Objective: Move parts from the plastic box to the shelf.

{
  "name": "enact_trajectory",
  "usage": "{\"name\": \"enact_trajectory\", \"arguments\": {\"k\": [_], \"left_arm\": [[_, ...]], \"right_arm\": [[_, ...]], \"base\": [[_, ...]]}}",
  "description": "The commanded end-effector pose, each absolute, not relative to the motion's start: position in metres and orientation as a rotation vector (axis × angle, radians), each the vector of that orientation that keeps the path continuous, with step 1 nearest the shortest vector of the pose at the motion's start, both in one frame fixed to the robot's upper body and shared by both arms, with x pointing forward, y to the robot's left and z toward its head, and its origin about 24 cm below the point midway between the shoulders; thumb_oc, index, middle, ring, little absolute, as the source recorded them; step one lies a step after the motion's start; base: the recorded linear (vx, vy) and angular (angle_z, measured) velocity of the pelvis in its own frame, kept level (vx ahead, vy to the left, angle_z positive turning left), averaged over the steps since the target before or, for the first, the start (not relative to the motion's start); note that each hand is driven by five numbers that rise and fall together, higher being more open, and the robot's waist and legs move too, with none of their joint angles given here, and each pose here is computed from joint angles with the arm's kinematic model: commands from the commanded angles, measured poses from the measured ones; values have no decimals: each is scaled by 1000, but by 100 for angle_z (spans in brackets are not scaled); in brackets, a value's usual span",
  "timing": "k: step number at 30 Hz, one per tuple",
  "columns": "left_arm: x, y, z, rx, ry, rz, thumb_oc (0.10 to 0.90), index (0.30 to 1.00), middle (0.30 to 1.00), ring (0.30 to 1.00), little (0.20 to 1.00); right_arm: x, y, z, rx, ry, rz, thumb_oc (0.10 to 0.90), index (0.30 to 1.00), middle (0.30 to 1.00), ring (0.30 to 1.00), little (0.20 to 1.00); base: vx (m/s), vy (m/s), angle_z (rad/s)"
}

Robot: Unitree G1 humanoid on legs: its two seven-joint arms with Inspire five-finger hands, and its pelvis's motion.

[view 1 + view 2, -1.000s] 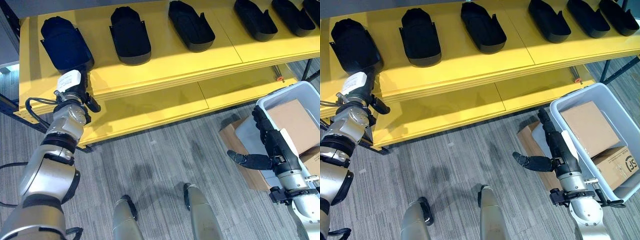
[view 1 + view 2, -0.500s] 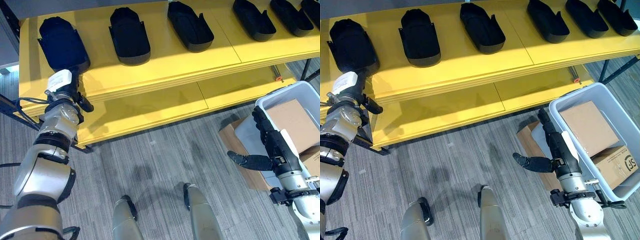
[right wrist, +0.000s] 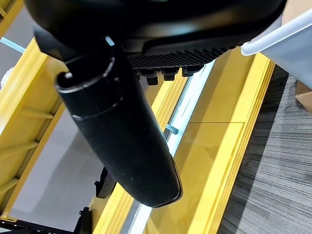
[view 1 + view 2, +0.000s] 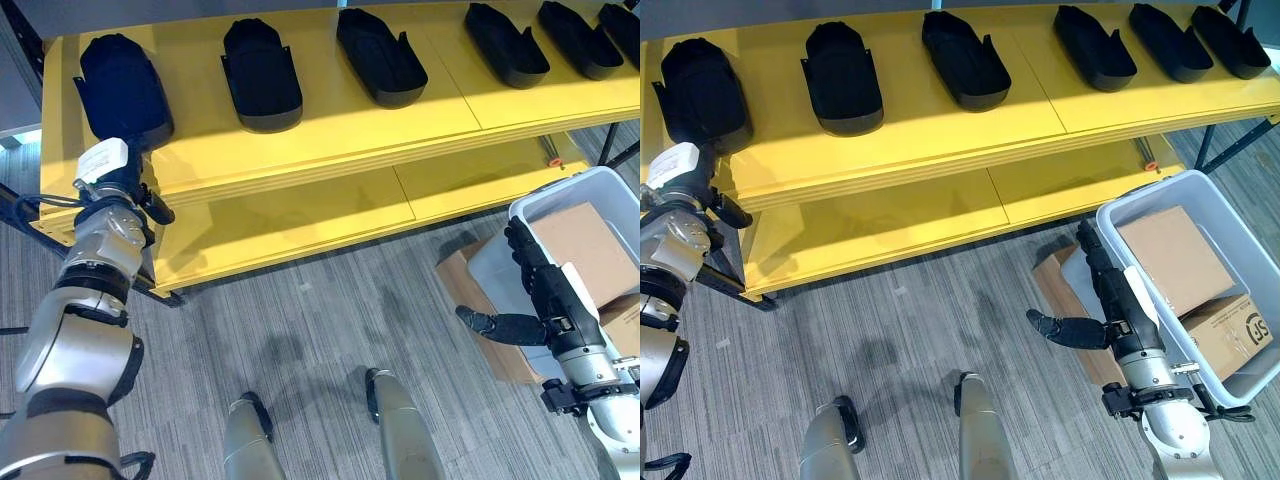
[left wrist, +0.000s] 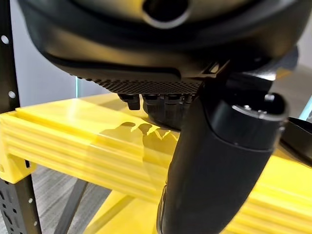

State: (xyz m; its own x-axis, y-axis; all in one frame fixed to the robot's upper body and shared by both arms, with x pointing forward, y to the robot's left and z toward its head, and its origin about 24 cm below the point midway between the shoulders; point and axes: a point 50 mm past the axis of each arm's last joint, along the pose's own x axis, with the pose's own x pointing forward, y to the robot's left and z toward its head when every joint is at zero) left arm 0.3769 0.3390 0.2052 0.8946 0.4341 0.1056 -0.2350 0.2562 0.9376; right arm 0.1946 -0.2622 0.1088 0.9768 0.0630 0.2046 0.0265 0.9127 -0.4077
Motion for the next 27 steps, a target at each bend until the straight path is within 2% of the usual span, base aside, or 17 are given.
{"name": "enact_trajectory", "arguments": {"k": [1, 18, 27], "left_arm": [[365, 361, 261, 1288, 73, 621, 900, 1000, 1000, 1000, 1000], [354, 377, 262, 1320, 118, 655, 900, 1000, 1000, 1000, 1000], [351, 356, 279, 1320, -115, 592, 900, 1000, 1000, 1000, 1000]], "right_arm": [[192, -262, 155, -426, -475, 4, 900, 1000, 1000, 1000, 1000], [191, -264, 156, -442, -467, 1, 900, 1000, 1000, 1000, 1000], [191, -268, 156, -447, -472, -30, 900, 1000, 1000, 1000, 1000]], "base": [[0, 0, 0], [-2, 2, 0], [-11, 0, 0]]}}
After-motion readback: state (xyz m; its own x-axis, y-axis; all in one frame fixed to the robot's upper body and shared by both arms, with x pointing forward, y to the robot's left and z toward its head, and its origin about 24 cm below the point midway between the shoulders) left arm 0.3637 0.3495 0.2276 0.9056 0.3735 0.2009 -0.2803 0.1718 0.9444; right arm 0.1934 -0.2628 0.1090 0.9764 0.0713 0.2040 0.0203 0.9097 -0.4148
